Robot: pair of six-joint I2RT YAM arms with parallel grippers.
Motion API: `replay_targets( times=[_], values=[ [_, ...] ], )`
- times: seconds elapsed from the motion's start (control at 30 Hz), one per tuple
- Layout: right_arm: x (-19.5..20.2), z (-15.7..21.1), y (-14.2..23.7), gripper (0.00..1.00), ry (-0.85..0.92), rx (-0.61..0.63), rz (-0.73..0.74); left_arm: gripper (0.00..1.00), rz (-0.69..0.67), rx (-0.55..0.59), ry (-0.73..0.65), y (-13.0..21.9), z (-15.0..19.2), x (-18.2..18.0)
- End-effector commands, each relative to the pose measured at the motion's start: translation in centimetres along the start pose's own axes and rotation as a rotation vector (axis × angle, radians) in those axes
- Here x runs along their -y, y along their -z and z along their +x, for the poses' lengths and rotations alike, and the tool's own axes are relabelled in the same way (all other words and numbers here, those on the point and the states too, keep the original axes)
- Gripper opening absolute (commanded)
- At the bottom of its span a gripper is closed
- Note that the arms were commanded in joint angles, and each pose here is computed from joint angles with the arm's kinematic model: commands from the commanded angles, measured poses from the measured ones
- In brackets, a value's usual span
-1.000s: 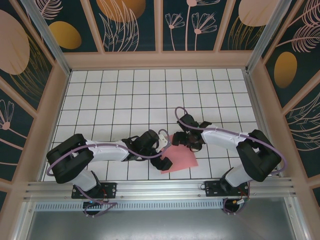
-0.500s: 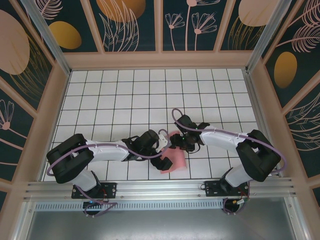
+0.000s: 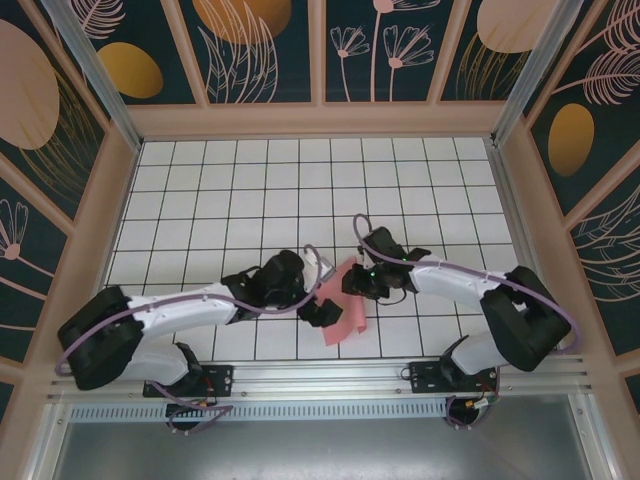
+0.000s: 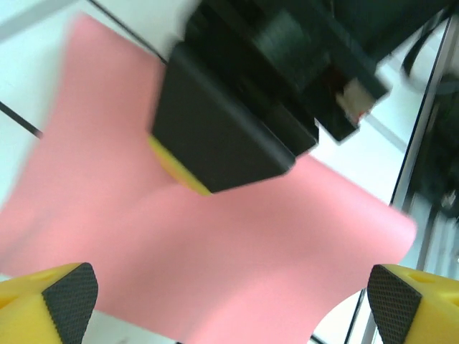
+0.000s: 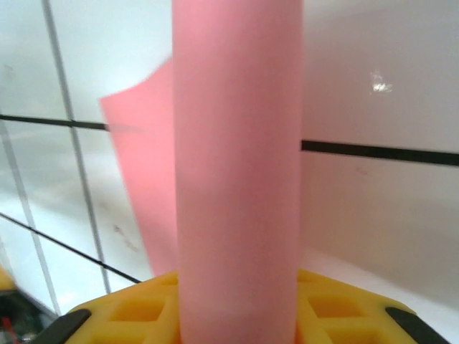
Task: Fold a paper plane with a square sheet of paper (fold left side to right side)
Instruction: Pick up the square sheet of paper from the bottom-center of the table.
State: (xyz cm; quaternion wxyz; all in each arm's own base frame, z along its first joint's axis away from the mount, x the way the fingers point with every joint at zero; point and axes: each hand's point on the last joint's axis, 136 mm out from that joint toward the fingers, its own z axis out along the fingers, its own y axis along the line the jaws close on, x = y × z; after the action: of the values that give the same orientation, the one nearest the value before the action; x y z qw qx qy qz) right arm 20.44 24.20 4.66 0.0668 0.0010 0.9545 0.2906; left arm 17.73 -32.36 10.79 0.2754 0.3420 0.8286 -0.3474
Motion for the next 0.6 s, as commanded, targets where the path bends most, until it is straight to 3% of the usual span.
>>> replay_targets(
  times=[0.0,0.13,0.23,0.4,0.57],
  values=[
    [-2.3,-1.8,2.1,0.32,0.053,0.08,-0.203,0.99,-0.081,0.145,0.117,3.4,-3.0,-3.2],
    [-3.7,-4.3,5.9,0.31,0.088,0.197,-0.403,0.98,-0.126,0.344,0.248,8.2,-7.1,-6.5],
    [-4.7,-6.5,9.3,0.31,0.143,0.292,-0.519,0.98,-0.099,0.409,0.329,10.1,-9.3,-8.0],
    [-7.4,-9.5,15.4,0.3,0.259,0.41,-0.678,0.98,0.095,0.472,0.4,11.2,-13.0,-7.7],
    [-11.5,-10.2,20.4,0.3,0.399,0.456,-0.796,0.99,0.271,0.525,0.358,12.4,-16.8,-5.2]
  ],
)
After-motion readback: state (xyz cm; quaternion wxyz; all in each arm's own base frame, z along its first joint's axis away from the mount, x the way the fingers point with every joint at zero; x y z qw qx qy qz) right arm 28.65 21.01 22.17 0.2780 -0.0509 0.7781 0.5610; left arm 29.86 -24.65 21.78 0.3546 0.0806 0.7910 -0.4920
